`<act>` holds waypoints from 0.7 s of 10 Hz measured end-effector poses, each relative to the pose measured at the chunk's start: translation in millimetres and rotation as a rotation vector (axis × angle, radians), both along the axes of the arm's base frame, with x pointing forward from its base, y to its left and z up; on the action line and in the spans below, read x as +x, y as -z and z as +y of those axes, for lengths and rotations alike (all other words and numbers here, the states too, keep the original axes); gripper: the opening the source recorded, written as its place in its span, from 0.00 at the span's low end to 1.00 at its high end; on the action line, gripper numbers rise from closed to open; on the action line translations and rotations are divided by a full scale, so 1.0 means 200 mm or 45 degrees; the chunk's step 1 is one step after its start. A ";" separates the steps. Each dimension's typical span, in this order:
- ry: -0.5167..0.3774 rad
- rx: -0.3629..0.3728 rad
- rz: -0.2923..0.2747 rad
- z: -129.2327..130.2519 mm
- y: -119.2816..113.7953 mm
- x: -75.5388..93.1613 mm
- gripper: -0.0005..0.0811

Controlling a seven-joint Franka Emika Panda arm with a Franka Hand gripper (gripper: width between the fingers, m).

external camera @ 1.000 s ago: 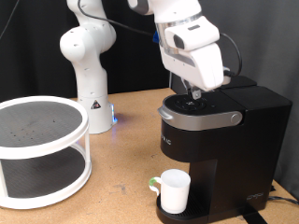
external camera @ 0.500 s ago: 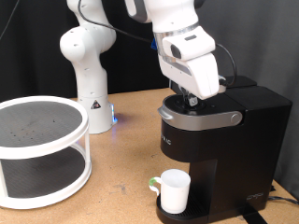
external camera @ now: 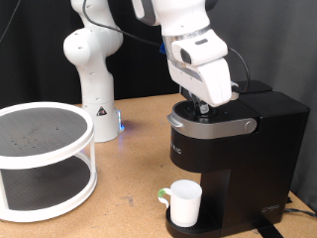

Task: Make a cup of coffee with the keurig machine

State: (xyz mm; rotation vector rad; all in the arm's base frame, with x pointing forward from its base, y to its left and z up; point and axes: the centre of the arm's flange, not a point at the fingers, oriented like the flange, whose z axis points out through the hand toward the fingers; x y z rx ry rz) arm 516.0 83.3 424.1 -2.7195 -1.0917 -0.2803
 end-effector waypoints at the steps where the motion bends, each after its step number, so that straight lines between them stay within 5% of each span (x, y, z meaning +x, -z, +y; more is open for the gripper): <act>1: 0.005 0.005 0.011 0.00 0.00 0.00 0.01; 7: 0.079 0.059 0.229 -0.05 0.01 0.09 0.01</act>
